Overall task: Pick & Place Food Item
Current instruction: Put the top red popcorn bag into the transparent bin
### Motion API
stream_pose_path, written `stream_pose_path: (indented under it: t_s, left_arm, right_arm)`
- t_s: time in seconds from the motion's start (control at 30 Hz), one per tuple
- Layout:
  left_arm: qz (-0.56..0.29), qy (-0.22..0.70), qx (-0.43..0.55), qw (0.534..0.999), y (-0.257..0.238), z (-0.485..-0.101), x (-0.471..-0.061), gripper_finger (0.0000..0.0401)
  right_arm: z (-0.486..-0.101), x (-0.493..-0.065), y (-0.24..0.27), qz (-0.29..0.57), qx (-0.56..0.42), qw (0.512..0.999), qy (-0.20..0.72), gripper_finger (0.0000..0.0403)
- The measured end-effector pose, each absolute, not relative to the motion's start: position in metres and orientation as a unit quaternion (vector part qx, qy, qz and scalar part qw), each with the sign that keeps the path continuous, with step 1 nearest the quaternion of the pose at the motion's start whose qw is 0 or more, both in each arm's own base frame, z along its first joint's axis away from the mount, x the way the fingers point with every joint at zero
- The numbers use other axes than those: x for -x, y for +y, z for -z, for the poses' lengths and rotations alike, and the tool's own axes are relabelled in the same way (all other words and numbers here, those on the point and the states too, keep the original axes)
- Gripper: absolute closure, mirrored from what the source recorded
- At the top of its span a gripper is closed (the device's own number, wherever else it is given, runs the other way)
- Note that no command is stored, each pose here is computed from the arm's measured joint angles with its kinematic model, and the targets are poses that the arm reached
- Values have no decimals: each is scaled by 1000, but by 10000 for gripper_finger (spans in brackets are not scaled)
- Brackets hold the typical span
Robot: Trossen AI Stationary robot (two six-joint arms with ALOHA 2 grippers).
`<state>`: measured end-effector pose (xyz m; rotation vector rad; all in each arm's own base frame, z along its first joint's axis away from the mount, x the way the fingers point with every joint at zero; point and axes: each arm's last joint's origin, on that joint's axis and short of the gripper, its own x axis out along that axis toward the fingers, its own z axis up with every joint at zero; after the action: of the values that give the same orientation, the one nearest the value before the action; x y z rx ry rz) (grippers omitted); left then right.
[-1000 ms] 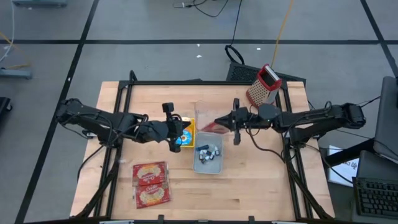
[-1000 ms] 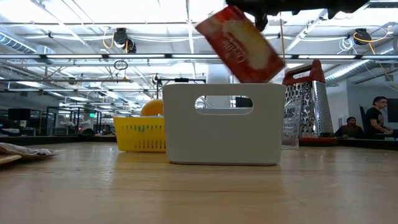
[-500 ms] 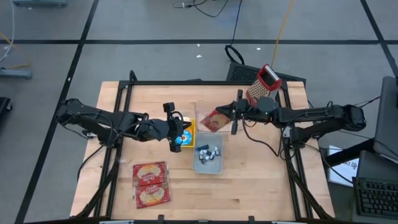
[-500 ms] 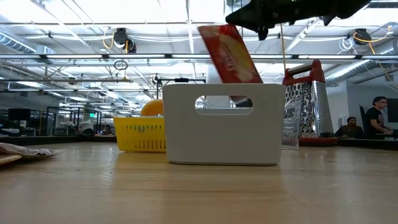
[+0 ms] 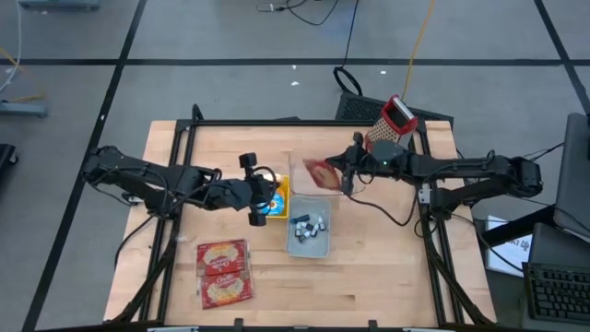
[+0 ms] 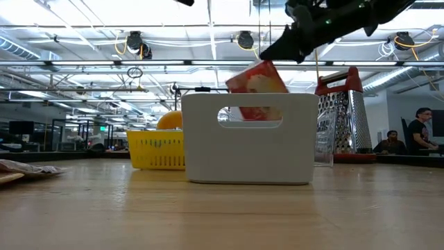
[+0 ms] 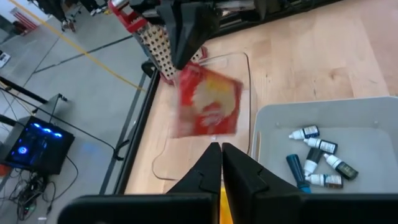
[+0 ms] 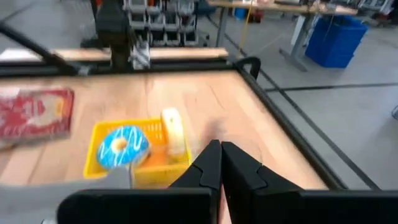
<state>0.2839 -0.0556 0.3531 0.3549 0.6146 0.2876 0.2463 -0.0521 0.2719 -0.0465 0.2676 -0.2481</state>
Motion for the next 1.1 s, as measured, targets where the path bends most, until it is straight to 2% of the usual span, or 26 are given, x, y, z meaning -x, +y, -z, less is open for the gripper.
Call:
stream_pose_path:
  t_s: [0.57, 0.8, 1.1]
  left_arm:
    - [-153, 307, -168, 924, -48, -351, -286, 380]
    - [-171, 307, -148, 925, -39, -351, -287, 380]
    - [-179, 305, -138, 925, -36, -351, -288, 380]
  right_arm:
    - [-271, -202, -42, 66, 53, 963, 257, 403]
    - [-265, -211, -42, 27, 85, 960, 264, 403]
    - [-236, -248, -51, 7, 158, 947, 281, 403]
